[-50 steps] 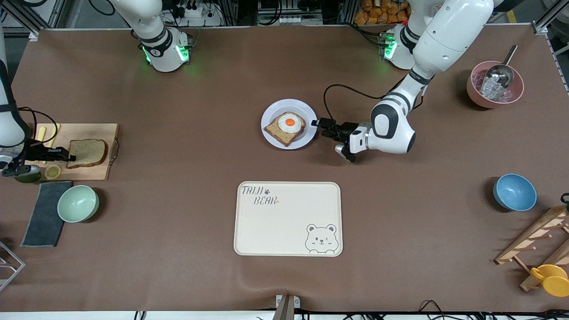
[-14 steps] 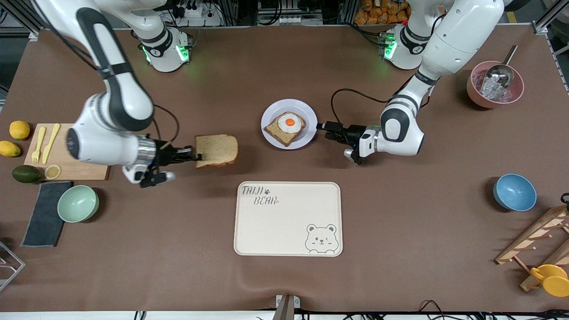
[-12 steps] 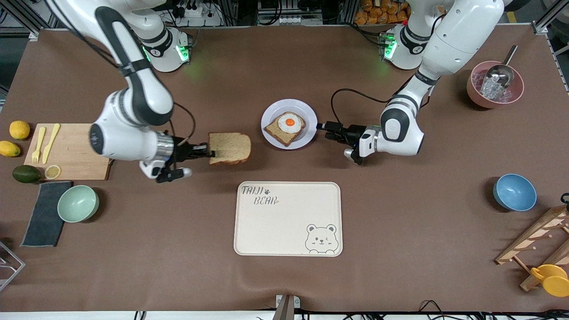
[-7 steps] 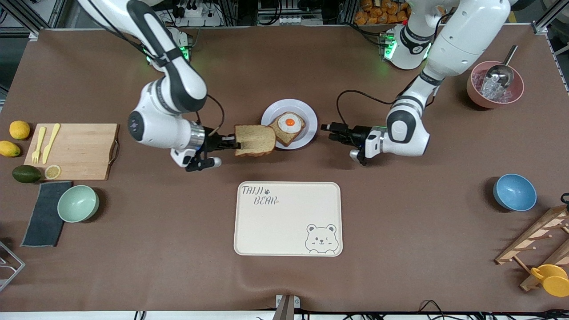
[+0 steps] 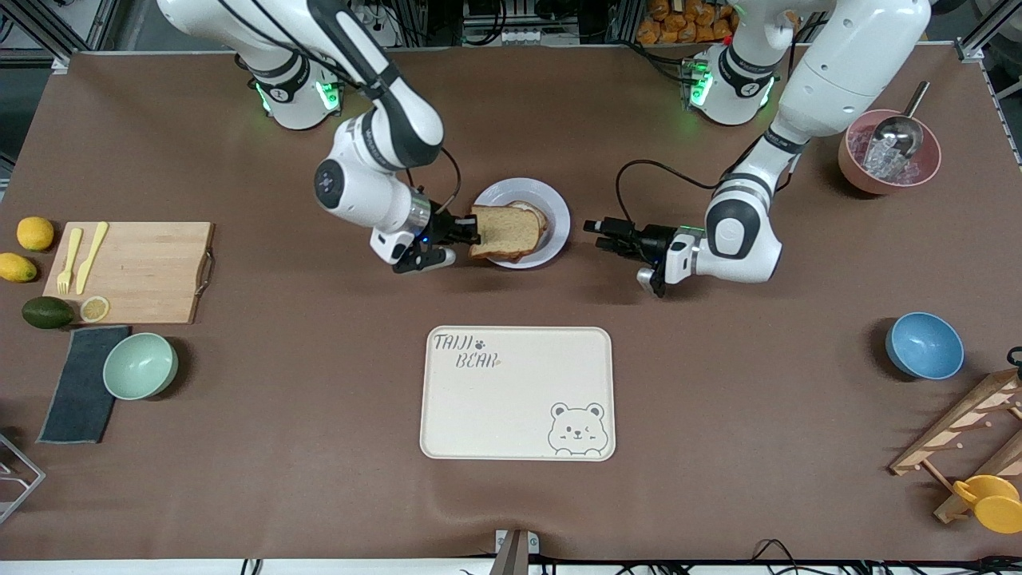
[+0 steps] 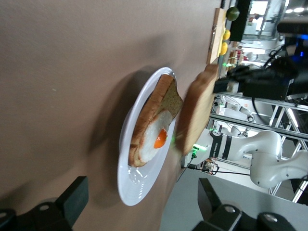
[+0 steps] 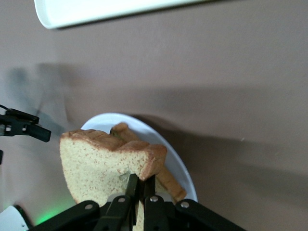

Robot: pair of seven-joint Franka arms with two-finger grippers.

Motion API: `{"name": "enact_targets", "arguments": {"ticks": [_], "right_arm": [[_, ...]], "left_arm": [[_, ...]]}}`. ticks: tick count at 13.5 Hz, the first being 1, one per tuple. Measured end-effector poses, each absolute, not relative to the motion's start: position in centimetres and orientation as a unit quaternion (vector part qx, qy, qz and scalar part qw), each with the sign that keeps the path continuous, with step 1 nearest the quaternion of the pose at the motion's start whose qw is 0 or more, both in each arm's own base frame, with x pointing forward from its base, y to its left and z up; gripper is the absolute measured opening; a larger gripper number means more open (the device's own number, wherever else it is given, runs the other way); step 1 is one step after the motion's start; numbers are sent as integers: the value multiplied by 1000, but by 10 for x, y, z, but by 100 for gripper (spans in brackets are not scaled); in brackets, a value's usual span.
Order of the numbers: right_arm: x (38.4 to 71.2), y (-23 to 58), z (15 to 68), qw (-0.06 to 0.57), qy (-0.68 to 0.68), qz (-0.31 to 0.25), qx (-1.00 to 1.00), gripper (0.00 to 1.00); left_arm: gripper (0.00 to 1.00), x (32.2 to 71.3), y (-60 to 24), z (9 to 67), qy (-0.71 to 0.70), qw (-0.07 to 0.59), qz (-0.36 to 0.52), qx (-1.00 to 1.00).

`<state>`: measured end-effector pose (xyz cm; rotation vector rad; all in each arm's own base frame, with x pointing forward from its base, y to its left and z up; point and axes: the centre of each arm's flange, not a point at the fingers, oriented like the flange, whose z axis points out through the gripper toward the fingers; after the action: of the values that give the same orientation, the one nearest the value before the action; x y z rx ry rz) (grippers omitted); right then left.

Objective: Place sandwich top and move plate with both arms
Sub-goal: 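Lower the bread slice onto the egg toast with the right gripper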

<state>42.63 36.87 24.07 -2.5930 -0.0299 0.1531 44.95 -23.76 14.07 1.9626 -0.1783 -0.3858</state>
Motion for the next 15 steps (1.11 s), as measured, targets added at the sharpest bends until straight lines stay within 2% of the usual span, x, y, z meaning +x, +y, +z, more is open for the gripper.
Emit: {"name": "enact_targets", "arguments": {"ticks": [2, 6, 7, 8, 9, 11, 14, 15], "right_arm": [[403, 378, 227, 259, -6, 52, -964, 8], [388, 382, 213, 257, 19, 49, -965, 8], [385, 383, 211, 260, 29, 49, -964, 14], [385, 383, 210, 263, 38, 49, -963, 14], [387, 381, 211, 264, 45, 48, -962, 19], [392, 379, 213, 267, 54, 46, -961, 37], [403, 376, 218, 274, 64, 45, -959, 73], [409, 374, 220, 279, 67, 50, -957, 74]], "left_arm": [[100, 448, -251, 149, -77, 523, -163, 833], [100, 448, -252, 151, -75, 519, -162, 836], [100, 448, -251, 150, -75, 519, -162, 836], [100, 448, -251, 150, -75, 519, -163, 836], [100, 447, -251, 150, -75, 519, -163, 836], [100, 447, -251, 150, -74, 518, -164, 836], [100, 445, -251, 148, -74, 512, -161, 840], [100, 444, -253, 147, -75, 510, -162, 842]]}}
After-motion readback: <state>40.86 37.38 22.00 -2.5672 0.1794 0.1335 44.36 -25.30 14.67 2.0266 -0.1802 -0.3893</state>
